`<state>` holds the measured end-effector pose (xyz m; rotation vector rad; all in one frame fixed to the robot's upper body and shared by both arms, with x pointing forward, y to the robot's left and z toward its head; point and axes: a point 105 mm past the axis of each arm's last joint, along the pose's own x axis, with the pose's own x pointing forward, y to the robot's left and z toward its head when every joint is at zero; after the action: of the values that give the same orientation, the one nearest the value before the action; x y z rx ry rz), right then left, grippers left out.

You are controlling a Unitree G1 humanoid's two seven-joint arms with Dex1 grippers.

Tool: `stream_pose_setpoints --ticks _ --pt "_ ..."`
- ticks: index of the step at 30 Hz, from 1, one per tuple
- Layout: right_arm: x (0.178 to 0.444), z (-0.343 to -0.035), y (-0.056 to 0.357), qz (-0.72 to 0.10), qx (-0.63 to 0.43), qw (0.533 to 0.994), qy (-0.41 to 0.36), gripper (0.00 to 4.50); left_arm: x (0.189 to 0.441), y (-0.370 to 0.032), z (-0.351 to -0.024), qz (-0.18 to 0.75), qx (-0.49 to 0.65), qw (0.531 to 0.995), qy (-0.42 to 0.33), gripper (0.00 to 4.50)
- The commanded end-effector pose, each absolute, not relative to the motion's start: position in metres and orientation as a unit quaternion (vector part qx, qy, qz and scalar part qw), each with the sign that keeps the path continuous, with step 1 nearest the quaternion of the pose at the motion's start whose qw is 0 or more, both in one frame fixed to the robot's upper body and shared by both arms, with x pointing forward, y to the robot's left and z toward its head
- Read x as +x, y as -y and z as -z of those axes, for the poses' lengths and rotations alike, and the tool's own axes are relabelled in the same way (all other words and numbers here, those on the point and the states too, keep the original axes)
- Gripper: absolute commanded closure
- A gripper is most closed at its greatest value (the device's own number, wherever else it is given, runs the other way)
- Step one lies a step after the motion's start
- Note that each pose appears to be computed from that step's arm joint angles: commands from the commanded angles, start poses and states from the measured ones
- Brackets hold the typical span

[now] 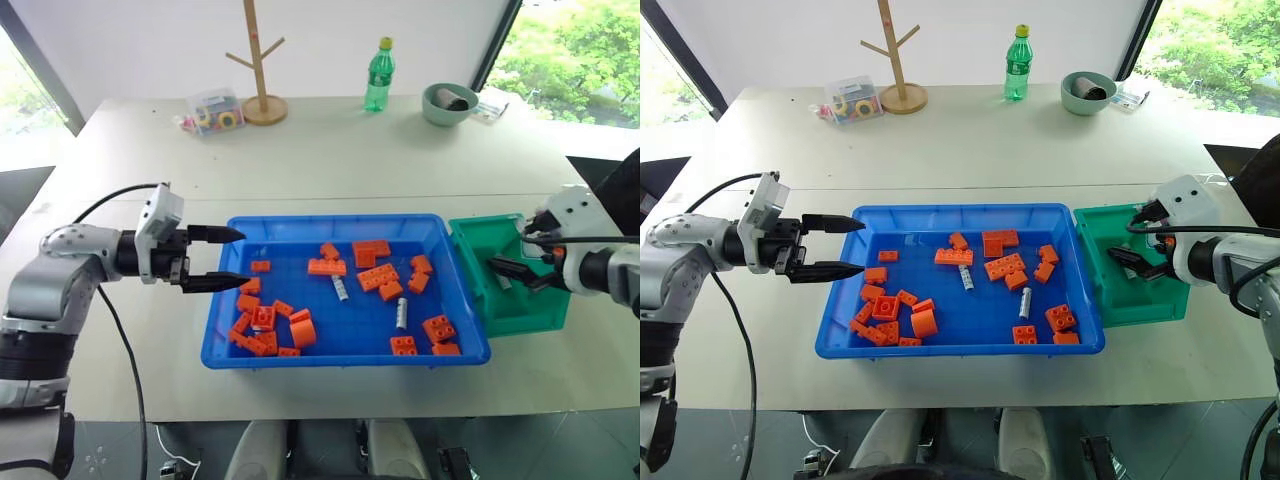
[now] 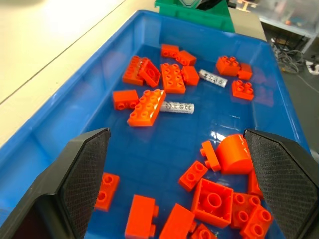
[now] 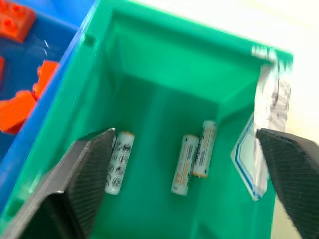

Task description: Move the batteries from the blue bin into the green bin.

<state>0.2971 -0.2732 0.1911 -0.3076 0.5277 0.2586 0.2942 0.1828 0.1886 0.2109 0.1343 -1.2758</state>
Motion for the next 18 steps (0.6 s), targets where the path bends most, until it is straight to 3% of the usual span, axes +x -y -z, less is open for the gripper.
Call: stream_pose_setpoints --ticks 1,7,11,18 --pt "0.306 -0.228 0.241 -0.184 -0.143 0.956 -0.177 0.07 0.290 -0.183 -0.202 0.586 0.129 0.800 -0.026 0.00" --pt "0.301 -0.221 0.167 -0.332 -0.098 0.921 -0.180 0.07 0.284 -0.184 -0.192 0.581 0.120 0.804 -0.037 0.00" --pt "0.302 -0.184 0.129 -0.356 -0.076 0.901 -0.234 0.07 0.279 -0.186 -0.187 0.580 0.119 0.805 -0.037 0.00" --pt "0.292 -0.158 0.086 -0.394 -0.047 0.875 -0.278 0.07 0.279 -0.187 -0.189 0.577 0.121 0.807 -0.042 0.00"
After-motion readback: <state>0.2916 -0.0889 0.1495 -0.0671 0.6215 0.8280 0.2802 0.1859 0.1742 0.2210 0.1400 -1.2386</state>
